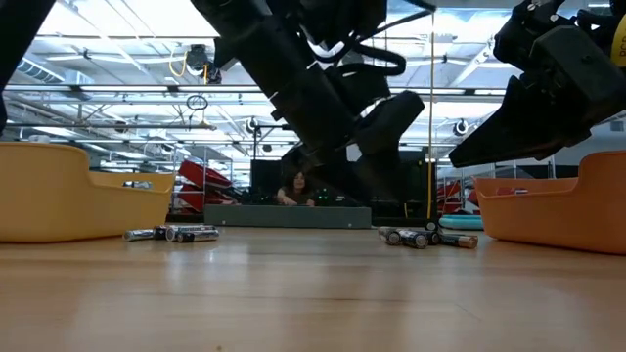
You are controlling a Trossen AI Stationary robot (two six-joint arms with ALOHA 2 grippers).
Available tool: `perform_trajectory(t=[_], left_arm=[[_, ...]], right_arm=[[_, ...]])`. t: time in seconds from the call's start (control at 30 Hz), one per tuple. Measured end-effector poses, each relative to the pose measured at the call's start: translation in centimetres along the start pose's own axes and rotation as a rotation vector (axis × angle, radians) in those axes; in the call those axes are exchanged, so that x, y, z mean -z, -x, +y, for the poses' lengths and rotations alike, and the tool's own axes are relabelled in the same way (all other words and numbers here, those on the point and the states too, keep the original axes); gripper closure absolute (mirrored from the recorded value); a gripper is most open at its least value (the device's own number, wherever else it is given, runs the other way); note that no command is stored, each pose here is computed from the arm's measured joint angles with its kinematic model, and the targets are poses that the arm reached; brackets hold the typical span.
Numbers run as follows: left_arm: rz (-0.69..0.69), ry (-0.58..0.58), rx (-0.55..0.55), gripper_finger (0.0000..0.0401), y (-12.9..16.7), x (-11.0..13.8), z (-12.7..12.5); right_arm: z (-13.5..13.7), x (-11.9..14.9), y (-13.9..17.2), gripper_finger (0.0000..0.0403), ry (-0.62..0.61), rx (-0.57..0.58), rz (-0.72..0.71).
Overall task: Sort batteries
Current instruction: Put the silver battery into the yellow bin
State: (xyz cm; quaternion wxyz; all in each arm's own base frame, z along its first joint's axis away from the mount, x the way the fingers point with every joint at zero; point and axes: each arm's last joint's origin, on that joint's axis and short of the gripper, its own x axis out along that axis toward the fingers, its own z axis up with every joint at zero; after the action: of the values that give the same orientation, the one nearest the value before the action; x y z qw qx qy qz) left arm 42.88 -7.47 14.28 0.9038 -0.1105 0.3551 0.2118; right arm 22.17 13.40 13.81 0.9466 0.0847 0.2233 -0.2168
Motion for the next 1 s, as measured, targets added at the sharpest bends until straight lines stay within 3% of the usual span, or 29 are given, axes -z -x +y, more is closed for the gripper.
perform_trajectory(t=[0.4, 0.73, 1.0], left_arm=[[0.037, -0.013, -0.056, 0.0122, -2.0, 0.6, 1.5], [0.05, -0.019, -0.058, 0.0122, -2.2, 0.8, 1.5], [0.145, -0.084, -0.108, 0.0122, -1.6, 1.4, 2.1]], right_arm=[[0.0, 0.0, 0.0, 0.0319, -0.001, -0.001, 0.0], [0.0, 0.1, 0.0, 0.0319, 0.001, -0.001, 0.004], [0.1, 0.2, 0.3, 0.0319, 0.002, -0.011, 0.008]])
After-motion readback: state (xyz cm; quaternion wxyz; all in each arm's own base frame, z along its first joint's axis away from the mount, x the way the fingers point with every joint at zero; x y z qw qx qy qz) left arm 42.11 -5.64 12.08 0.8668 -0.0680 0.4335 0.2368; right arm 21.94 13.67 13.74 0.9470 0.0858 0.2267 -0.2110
